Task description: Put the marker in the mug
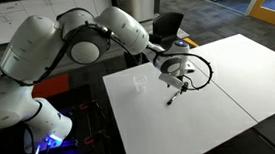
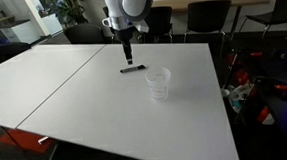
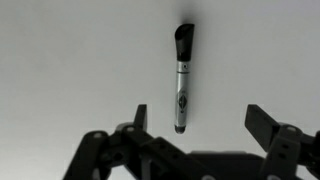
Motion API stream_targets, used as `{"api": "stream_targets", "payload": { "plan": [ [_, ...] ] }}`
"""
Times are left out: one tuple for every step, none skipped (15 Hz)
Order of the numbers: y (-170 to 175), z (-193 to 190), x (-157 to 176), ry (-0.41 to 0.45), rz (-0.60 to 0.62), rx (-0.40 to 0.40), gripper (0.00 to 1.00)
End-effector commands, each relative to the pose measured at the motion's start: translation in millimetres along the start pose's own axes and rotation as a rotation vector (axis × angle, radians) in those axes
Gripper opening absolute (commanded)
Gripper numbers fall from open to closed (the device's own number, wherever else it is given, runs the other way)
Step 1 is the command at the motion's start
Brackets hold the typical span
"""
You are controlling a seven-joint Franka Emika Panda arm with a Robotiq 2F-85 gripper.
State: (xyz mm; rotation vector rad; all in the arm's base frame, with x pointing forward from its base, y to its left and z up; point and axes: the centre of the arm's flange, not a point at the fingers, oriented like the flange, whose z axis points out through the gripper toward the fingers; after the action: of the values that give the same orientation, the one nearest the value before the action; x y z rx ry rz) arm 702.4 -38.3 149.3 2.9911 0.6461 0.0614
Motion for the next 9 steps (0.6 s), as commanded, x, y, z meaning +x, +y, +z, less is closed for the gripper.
{"api": "stream_targets", "payload": {
  "plan": [
    [14, 10, 20, -0.015, -0.016, 0.030, 1.00],
    [16, 12, 21, -0.019, -0.016, 0.034, 1.00],
    [18, 14, 23, -0.023, -0.015, 0.037, 1.00],
    [20, 17, 24, -0.031, -0.014, 0.040, 1.00],
    [22, 19, 24, -0.037, -0.015, 0.045, 1.00],
    [23, 21, 24, -0.043, -0.020, 0.047, 1.00],
    [25, 23, 24, -0.049, -0.022, 0.053, 1.00],
    [26, 25, 23, -0.055, -0.023, 0.057, 1.00],
    [28, 27, 22, -0.061, -0.025, 0.061, 1.00]
  ]
}}
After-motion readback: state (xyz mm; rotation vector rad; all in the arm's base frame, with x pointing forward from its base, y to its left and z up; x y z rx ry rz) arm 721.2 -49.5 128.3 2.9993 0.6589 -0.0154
